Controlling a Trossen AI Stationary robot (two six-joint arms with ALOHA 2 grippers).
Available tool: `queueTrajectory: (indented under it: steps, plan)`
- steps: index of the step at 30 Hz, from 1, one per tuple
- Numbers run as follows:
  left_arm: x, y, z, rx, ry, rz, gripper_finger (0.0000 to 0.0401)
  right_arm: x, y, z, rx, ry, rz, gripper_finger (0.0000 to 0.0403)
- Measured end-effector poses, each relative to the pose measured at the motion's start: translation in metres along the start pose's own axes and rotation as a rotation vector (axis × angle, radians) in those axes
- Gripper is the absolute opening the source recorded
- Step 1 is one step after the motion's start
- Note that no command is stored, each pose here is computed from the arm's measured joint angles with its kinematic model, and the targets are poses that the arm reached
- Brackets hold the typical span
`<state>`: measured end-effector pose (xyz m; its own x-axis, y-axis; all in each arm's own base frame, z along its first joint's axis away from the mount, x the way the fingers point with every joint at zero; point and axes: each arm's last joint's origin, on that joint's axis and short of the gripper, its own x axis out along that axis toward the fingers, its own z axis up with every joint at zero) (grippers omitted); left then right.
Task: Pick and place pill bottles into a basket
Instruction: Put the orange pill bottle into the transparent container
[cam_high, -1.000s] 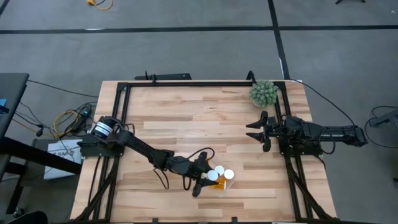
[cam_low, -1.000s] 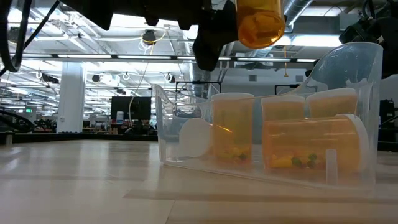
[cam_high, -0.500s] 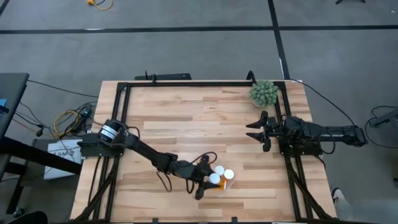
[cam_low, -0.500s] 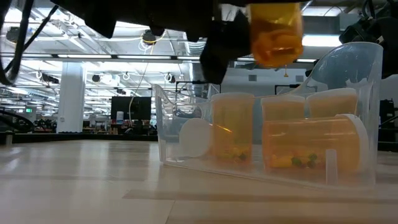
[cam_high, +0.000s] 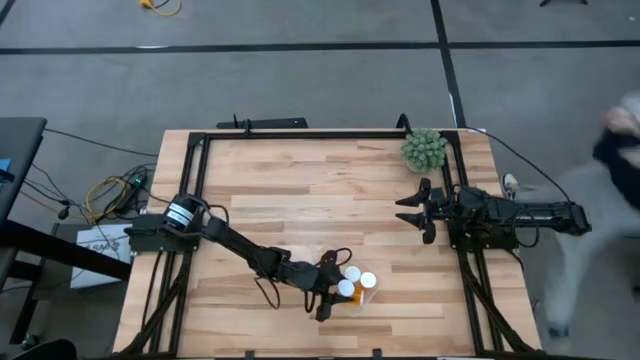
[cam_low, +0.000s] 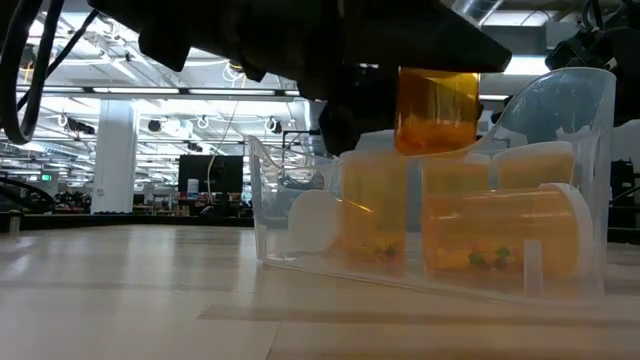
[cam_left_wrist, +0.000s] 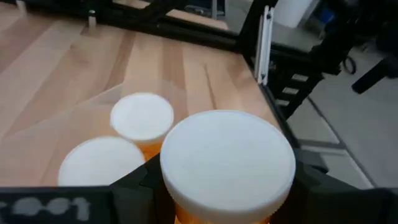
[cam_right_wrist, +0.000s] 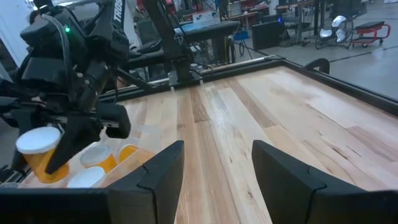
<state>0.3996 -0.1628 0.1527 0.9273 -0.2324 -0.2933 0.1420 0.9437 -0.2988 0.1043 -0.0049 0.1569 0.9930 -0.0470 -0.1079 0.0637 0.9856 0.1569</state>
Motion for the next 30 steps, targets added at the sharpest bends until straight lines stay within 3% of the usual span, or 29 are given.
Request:
queueTrajectory:
  steps: [8,17,30]
  plan:
    - [0.000,0.011,-0.007,0.028,0.108,0.057,0.0187,0.000,0.000,0.000,0.000,0.000,0.000,0.0182]
    - [0.001,0.025,-0.003,0.015,0.090,0.111,0.0211,0.000,0.000,0.000,0.000,0.000,0.000,0.0182]
    - [0.003,0.044,0.009,-0.006,0.011,0.166,0.0215,0.000,0.000,0.000,0.000,0.000,0.000,0.0182]
